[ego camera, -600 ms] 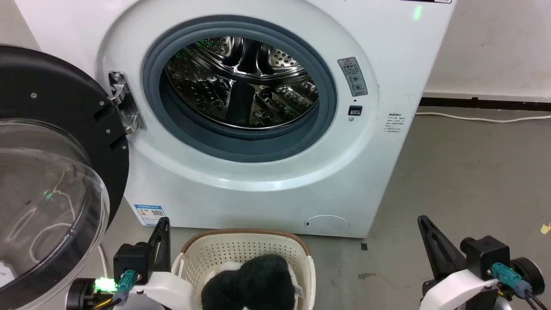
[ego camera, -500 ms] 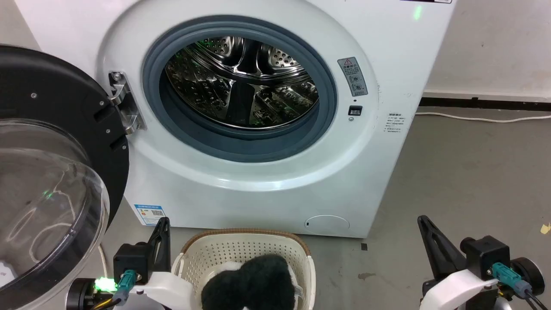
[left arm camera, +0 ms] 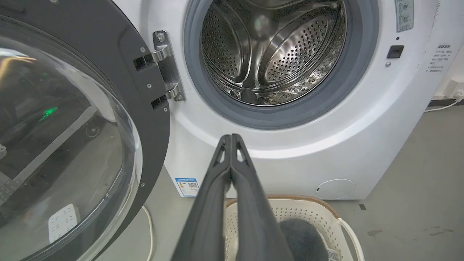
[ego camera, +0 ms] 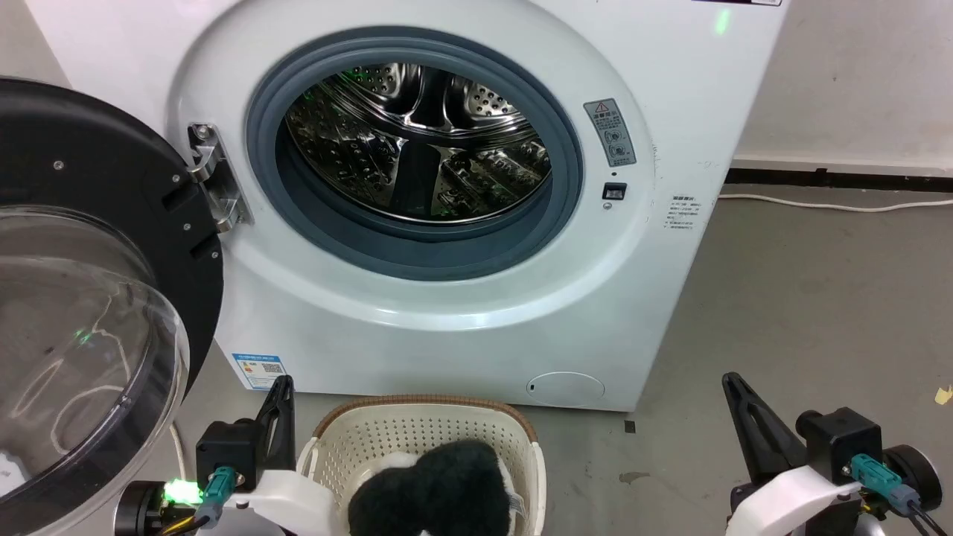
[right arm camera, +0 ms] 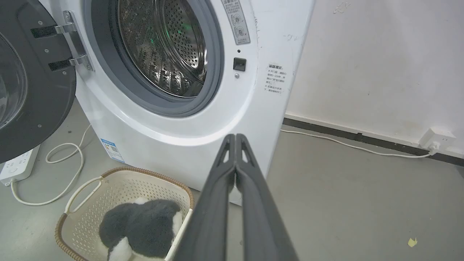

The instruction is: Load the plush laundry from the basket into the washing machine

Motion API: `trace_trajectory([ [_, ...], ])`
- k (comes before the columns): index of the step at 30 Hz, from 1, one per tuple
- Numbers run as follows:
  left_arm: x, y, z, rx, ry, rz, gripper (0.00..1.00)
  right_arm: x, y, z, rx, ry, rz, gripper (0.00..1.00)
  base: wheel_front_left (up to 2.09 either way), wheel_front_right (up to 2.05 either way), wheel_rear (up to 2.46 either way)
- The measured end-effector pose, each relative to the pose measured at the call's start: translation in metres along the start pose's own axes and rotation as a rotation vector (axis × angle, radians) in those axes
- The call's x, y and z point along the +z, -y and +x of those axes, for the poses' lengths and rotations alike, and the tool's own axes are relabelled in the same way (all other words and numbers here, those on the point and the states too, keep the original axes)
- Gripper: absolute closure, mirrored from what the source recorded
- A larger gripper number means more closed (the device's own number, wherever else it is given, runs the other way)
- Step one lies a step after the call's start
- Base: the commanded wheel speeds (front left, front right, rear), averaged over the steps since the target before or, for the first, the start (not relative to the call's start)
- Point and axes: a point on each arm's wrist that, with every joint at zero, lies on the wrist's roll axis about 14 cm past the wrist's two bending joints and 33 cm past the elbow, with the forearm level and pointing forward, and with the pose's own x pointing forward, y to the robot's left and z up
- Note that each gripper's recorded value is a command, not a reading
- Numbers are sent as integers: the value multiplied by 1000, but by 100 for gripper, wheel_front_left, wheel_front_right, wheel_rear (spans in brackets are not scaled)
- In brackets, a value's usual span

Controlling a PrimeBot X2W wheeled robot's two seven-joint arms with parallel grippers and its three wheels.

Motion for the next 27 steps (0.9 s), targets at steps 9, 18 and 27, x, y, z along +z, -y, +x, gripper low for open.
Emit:
trace_trajectory([
  [9,0,0,0,0,0,0,100,0,0,0,0,0,0,100,0,0,0],
  [18,0,0,0,0,-1,0,0,0,0,0,0,-1,0,0,0,0,0],
  [27,-2,2,1,-6,-4,0,0,-2,1,0,-2,-3,3,0,0,0,0],
])
